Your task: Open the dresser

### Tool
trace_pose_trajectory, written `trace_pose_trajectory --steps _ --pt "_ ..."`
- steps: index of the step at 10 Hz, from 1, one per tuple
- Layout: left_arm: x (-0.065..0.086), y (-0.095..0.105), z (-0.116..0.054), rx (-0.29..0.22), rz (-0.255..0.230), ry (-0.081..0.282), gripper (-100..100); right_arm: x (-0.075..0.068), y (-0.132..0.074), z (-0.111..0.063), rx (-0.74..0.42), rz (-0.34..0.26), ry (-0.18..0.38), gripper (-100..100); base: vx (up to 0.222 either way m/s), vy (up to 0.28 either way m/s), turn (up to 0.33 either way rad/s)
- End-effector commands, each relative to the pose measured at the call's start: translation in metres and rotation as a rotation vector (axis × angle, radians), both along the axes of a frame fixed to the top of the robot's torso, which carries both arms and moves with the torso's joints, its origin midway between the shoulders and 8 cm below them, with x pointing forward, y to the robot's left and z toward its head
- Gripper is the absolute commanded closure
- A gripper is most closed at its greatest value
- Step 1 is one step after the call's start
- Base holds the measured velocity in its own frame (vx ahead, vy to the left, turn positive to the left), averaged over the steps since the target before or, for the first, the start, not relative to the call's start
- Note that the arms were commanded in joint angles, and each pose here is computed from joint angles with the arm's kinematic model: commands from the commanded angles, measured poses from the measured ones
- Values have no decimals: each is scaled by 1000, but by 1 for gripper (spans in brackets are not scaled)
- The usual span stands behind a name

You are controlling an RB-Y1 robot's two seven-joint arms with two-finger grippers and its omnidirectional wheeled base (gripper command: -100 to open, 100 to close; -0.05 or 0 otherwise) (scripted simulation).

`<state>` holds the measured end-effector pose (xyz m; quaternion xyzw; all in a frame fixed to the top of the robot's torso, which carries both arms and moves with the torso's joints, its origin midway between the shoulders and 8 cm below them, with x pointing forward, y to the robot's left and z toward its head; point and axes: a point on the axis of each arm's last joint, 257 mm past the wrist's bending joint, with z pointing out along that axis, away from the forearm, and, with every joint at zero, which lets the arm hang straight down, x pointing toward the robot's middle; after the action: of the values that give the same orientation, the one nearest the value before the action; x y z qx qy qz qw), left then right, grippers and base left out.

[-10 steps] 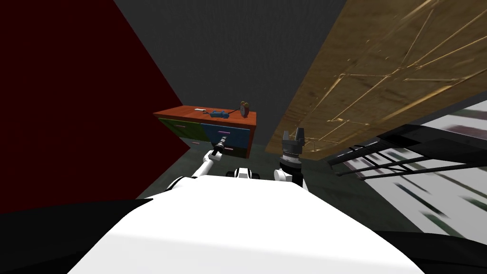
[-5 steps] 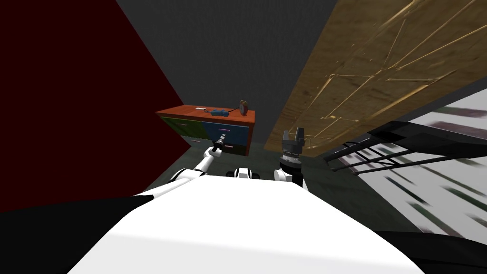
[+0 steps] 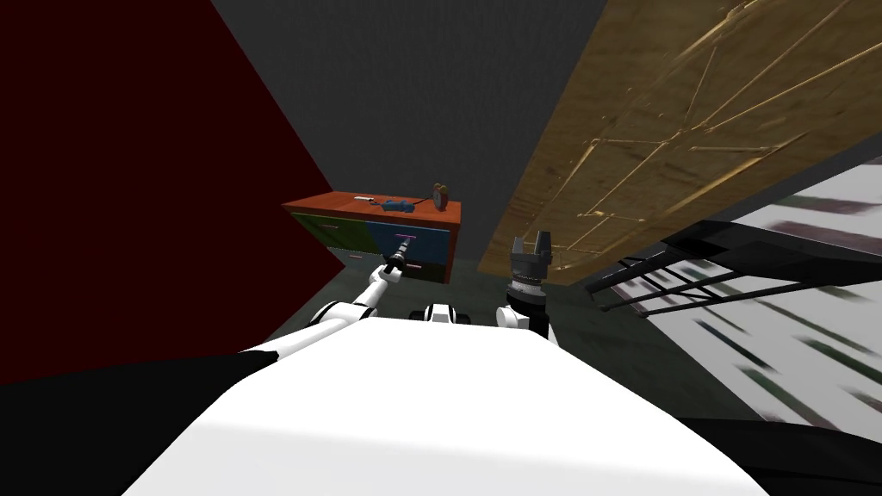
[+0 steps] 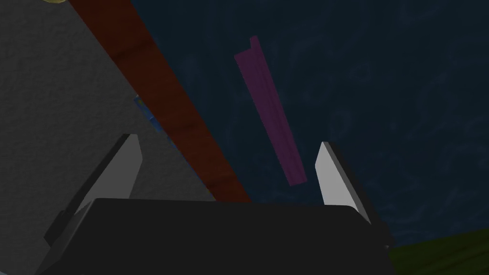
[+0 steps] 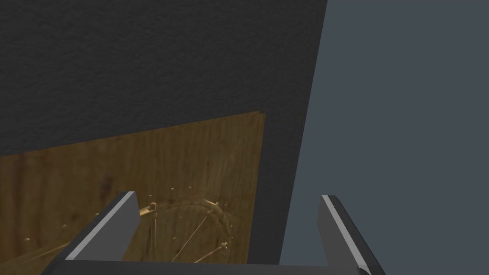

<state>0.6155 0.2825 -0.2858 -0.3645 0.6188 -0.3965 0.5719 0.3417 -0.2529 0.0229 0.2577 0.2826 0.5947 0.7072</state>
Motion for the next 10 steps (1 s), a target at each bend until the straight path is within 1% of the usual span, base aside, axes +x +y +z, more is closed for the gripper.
trace_pose_trajectory --steps 1,3,5,6,8,10 --pt "-2 2 -2 1 4 -2 -100 0 0 0 0 0 0 0 203 5 -13" --pt "-4 4 -4 1 8 -3 -100 0 0 0 0 0 0 0 195 -16 -16" --pt "-3 4 -3 1 7 -3 -100 0 0 0 0 0 0 0 59 -7 0" --pt "-3 4 -3 1 6 -3 100 0 0 0 0 0 0 0 11 -1 0" --pt "-2 2 -2 2 2 -2 100 0 0 0 0 0 0 0 -140 22 20" --pt "-1 0 -1 2 -1 0 100 0 0 0 0 0 0 0 -193 22 16"
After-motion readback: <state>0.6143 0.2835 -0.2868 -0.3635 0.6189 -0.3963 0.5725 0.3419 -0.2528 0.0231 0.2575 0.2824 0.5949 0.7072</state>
